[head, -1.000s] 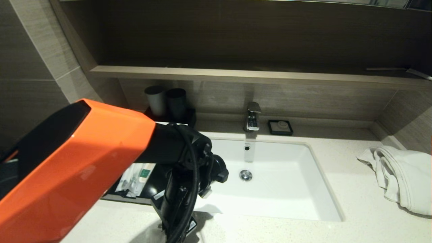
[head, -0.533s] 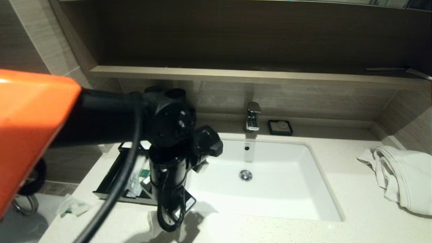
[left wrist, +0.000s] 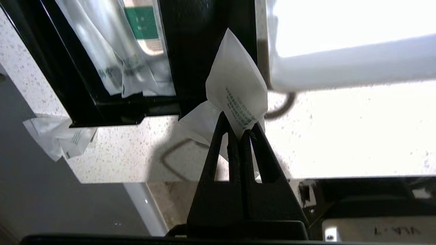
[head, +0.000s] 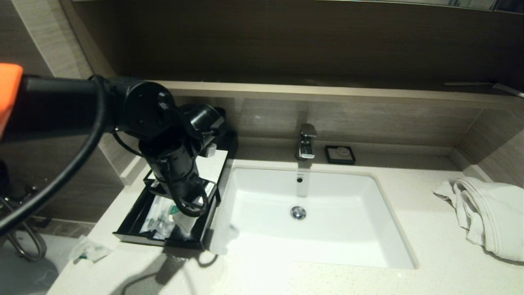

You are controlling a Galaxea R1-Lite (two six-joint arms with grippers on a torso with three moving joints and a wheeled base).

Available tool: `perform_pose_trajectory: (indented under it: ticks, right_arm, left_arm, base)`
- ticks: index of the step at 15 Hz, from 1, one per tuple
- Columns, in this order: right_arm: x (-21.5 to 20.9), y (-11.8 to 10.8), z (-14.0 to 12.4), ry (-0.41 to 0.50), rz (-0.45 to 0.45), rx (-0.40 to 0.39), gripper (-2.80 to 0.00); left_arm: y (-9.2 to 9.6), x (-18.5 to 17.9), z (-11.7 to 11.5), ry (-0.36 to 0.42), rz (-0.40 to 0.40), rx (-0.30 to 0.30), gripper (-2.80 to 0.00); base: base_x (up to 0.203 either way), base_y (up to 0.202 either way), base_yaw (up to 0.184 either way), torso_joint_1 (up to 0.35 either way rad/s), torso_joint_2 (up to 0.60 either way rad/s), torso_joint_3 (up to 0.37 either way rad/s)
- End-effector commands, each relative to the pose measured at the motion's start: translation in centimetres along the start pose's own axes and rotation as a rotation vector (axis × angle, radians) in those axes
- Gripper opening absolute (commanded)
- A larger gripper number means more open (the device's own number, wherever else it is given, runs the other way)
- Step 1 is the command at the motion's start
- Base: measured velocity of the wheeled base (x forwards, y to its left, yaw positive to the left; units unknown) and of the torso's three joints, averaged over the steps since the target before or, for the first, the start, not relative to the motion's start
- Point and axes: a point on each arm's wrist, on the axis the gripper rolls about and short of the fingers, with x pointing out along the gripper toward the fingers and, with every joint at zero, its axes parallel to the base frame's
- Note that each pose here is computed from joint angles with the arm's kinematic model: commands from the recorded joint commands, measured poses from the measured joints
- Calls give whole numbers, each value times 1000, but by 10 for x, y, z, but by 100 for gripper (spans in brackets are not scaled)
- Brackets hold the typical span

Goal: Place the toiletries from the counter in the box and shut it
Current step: Place the bathroom toiletry into the drawer

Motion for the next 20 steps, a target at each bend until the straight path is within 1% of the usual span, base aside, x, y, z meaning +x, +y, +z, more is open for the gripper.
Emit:
perform_pose_trajectory:
  ticks: [1, 2, 3, 6, 9, 12, 20]
  right_arm:
    - [0, 0, 0, 0, 0, 0, -280]
    - [0, 0, 0, 0, 0, 0, -280]
    - [0, 0, 0, 0, 0, 0, -280]
    - [0, 0, 0, 0, 0, 0, -280]
    - [0, 0, 0, 0, 0, 0, -280]
    - [0, 0, 0, 0, 0, 0, -280]
    - [0, 0, 0, 0, 0, 0, -280]
  left_arm:
    - [5, 11, 5, 5, 10, -40, -280]
    - [7, 19, 10, -9, 11, -86, -280]
    - [8, 23, 12, -12, 12, -111, -280]
    - [11, 30, 15, -9, 21, -125, -280]
    - [14, 45, 21, -6, 32, -165, -280]
    - [15, 59, 23, 25, 49, -175, -280]
    - [18, 83, 27, 55, 66, -189, -280]
  base:
    - [0, 0, 0, 0, 0, 0]
    - [0, 0, 0, 0, 0, 0]
    - [0, 0, 0, 0, 0, 0]
    - [0, 0, 0, 0, 0, 0]
    - [0, 0, 0, 0, 0, 0]
    - [0, 0, 0, 0, 0, 0]
    - [0, 0, 0, 0, 0, 0]
